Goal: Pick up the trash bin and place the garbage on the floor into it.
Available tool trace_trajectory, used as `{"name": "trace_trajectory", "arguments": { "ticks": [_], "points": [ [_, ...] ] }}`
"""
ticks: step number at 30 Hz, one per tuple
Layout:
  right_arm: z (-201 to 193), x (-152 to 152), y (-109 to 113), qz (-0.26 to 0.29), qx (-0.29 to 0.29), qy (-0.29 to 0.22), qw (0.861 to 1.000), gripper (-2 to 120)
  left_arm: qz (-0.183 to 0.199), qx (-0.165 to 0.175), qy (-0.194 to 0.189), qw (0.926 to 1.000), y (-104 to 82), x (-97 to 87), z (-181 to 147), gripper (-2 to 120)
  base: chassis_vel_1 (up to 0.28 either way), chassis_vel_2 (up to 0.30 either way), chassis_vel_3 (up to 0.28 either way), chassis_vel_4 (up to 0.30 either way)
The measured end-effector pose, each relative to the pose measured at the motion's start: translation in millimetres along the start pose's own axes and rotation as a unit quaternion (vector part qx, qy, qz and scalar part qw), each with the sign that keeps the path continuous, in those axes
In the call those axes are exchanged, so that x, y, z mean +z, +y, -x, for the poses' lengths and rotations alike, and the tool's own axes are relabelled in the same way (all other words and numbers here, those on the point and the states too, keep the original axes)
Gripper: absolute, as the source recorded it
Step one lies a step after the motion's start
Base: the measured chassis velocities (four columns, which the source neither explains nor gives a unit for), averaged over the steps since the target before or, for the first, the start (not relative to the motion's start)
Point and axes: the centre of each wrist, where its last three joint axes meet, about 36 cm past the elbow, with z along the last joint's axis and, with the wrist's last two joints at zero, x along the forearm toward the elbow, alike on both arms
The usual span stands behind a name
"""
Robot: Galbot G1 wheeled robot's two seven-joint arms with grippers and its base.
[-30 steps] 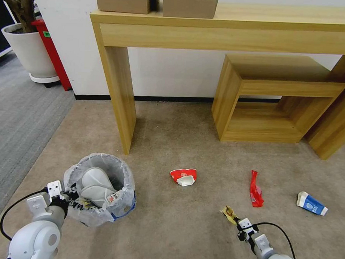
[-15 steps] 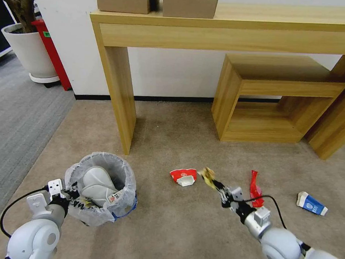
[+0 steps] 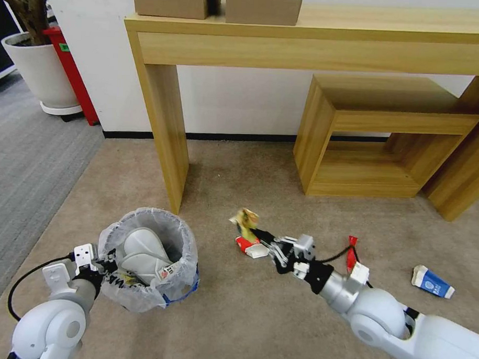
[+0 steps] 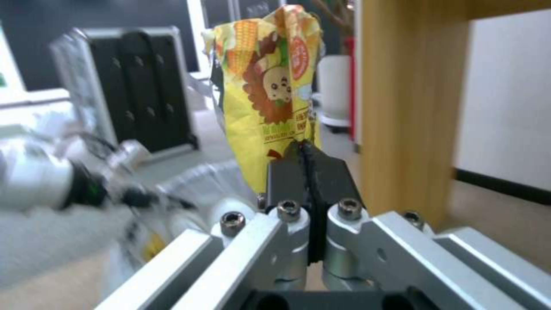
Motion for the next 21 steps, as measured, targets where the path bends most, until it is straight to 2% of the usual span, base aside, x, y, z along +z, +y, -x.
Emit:
{"name": "trace_trajectory", "arguments": {
  "ticks": [6,10,15,21],
  "points": [
    [58,-18,22,0.047,-0.037,0.016,0.998,0,0.000,0.006,-0.006,1.0000,-3.7,-3.9,-4,1,0.000,0.000,0.000,0.000],
    [79,-22,26,0.048,-0.051,0.032,0.997,0,0.000,0.007,-0.007,0.9999,-4.4,-4.9,-5,1,0.000,0.000,0.000,0.000],
    [112,-14,34,0.055,-0.066,0.067,0.994,0,-0.002,0.009,-0.012,0.9999,-5.0,-7.4,-8,1,0.000,0.000,0.000,0.000],
    [136,8,31,0.042,-0.061,0.099,0.992,0,-0.005,0.008,-0.017,0.9998,-3.0,-9.2,-9,1,0.000,0.000,0.000,0.000]
  ]
}}
